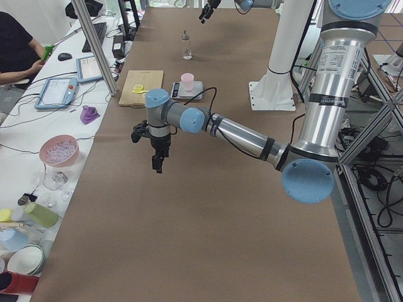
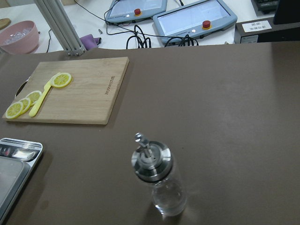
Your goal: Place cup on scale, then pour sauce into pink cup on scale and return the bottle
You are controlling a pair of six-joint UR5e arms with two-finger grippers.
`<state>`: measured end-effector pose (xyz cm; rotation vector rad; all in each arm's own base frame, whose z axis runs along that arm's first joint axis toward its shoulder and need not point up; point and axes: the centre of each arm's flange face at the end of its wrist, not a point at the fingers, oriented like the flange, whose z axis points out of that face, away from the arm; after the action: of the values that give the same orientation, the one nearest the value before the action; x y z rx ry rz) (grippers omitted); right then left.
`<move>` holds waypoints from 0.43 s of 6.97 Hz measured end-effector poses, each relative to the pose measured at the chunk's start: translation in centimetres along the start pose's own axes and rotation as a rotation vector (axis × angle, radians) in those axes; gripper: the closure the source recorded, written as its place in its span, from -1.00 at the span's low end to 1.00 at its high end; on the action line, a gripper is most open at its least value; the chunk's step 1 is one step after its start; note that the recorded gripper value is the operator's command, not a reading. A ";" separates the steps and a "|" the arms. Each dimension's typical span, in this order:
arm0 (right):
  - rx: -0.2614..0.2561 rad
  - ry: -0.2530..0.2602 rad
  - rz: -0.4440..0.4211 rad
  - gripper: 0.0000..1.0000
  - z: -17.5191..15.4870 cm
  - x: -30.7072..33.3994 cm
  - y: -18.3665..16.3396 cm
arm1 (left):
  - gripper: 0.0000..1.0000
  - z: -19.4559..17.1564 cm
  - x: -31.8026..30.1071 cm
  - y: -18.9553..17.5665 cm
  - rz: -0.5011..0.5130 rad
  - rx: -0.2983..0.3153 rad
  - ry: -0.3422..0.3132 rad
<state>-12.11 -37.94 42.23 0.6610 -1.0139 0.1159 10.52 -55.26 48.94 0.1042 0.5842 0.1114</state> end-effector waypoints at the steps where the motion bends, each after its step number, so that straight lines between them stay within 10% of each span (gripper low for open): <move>1: -0.039 -0.007 -0.007 -1.00 -1.6 3.9 -3.8 | -0.97 -0.1 0.1 0.0 0.001 0.002 0.001; 3: -0.079 0.044 -0.016 -1.00 -1.3 10.6 -8.7 | -0.97 -0.1 0.1 0.0 0.001 0.002 0.000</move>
<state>-2.05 -46.42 46.45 0.5919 -0.9655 0.0756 10.53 -55.29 48.83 0.1062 0.5846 0.1119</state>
